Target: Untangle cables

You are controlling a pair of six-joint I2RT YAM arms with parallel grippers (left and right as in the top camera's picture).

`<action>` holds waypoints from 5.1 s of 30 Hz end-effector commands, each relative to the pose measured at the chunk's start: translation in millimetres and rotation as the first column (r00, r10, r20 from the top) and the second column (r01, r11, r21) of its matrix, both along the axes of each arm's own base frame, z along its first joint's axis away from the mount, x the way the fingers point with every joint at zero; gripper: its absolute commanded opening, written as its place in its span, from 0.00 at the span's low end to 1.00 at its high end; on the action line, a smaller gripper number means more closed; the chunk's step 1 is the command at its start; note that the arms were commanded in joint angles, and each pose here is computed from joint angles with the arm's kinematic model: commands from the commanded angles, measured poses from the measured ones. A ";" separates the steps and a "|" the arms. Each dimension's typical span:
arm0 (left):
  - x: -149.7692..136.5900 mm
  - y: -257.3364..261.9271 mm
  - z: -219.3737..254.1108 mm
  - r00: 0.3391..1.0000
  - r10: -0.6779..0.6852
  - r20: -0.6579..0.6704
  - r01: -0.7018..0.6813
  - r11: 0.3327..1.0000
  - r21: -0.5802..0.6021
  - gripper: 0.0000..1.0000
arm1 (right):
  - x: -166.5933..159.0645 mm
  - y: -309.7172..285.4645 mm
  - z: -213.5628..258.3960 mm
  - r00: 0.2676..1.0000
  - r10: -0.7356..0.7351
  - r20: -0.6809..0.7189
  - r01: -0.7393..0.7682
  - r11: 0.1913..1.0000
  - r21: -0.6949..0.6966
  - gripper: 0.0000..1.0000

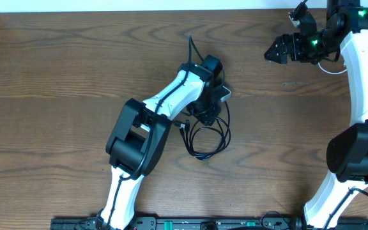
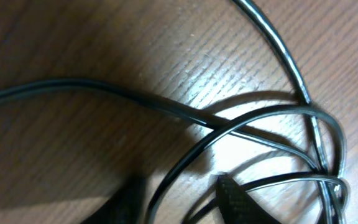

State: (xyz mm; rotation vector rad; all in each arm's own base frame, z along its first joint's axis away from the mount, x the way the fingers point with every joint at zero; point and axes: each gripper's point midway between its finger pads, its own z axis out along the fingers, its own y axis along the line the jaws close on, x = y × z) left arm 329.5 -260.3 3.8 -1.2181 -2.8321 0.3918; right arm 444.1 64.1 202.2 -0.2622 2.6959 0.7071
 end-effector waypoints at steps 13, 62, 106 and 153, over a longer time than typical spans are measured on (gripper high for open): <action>37.8 27.5 24.9 0.942 0.285 0.177 -0.313 0.936 0.161 0.08 | -2.0 0.4 -5.6 1.000 -0.004 -0.026 0.005 1.000 0.006 0.89; 33.7 67.8 463.6 0.387 0.882 0.269 -0.277 0.390 -0.878 0.08 | -4.8 150.0 -4.5 0.986 0.162 -0.040 -0.110 0.809 0.577 0.86; 51.6 82.9 453.8 0.286 0.945 0.156 -0.381 0.262 -0.887 0.07 | 15.5 181.2 -35.1 0.996 0.069 0.052 -0.086 0.847 0.525 0.47; 78.1 121.0 430.5 0.024 0.967 -0.254 -0.564 -0.197 -0.802 0.07 | 30.2 230.1 -0.1 0.975 -0.133 0.180 0.039 0.892 0.451 0.01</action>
